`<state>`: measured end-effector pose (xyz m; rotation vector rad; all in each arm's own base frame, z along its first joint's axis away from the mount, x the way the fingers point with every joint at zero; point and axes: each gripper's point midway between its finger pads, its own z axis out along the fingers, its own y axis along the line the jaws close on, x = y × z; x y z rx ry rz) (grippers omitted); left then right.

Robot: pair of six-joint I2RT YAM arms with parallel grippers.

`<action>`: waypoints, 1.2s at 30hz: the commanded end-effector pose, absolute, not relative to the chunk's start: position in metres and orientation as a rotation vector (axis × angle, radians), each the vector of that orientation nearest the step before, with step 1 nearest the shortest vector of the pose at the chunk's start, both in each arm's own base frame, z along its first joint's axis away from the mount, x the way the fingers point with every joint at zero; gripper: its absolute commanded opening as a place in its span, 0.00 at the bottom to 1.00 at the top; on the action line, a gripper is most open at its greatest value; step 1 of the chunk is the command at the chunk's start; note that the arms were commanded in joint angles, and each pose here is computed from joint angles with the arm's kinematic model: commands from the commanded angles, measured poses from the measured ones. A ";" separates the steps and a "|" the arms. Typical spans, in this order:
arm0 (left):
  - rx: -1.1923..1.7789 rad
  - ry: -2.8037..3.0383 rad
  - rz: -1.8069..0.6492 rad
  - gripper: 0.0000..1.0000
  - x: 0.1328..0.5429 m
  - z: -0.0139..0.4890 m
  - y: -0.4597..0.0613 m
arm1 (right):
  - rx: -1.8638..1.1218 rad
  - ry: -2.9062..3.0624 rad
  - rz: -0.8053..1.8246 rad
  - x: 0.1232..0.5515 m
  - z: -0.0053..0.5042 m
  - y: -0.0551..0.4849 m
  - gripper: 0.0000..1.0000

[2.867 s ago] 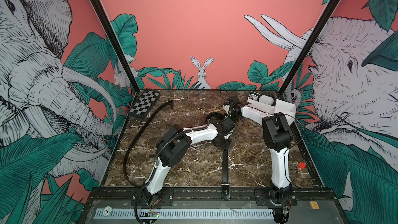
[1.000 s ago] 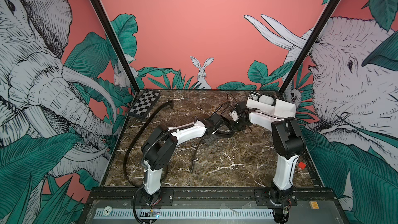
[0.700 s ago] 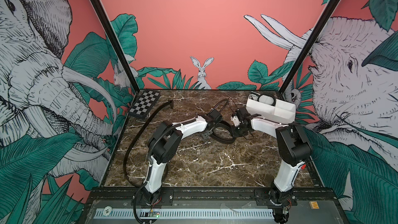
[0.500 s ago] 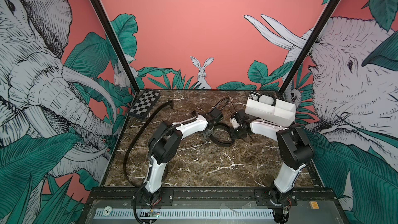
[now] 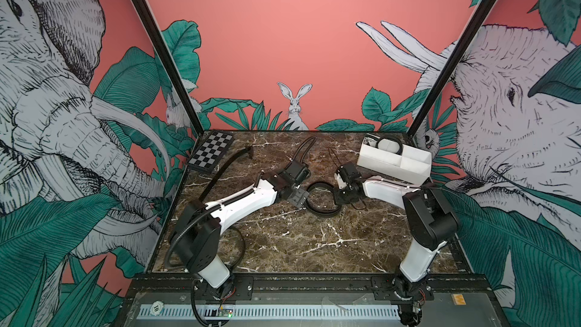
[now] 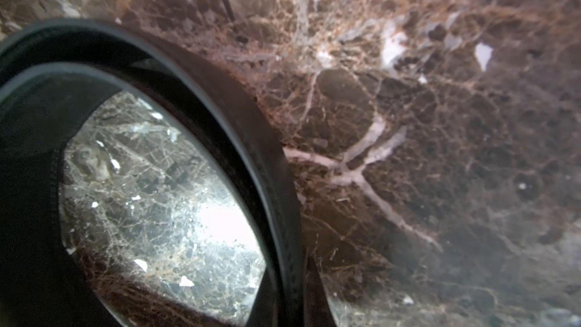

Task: Place the belts into the storage roll
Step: Roll the belt at the center of the board.

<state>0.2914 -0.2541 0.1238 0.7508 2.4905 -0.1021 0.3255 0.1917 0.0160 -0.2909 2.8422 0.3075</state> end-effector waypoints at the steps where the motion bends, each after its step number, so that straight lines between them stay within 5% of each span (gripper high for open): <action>1: 0.494 2.659 -0.465 0.92 0.257 0.099 -0.275 | -0.340 3.176 0.214 0.245 -0.037 0.174 0.00; 11: 0.253 2.651 -0.893 0.99 0.265 0.078 -0.330 | -0.327 3.156 0.245 0.233 -0.032 0.187 0.00; 24: 0.160 2.956 -0.552 0.91 0.264 0.013 -0.299 | -0.319 3.152 0.297 0.216 -0.029 0.200 0.00; 30: 0.279 3.041 -0.311 0.71 0.257 -0.001 -0.273 | -0.314 3.149 0.368 0.208 -0.023 0.211 0.00; 34: 0.464 3.064 -0.186 0.46 0.250 -0.009 -0.257 | -0.296 3.142 0.456 0.197 -0.014 0.219 0.00; 36: 0.557 3.073 -0.139 0.31 0.243 -0.013 -0.249 | -0.284 3.141 0.502 0.192 -0.009 0.221 0.11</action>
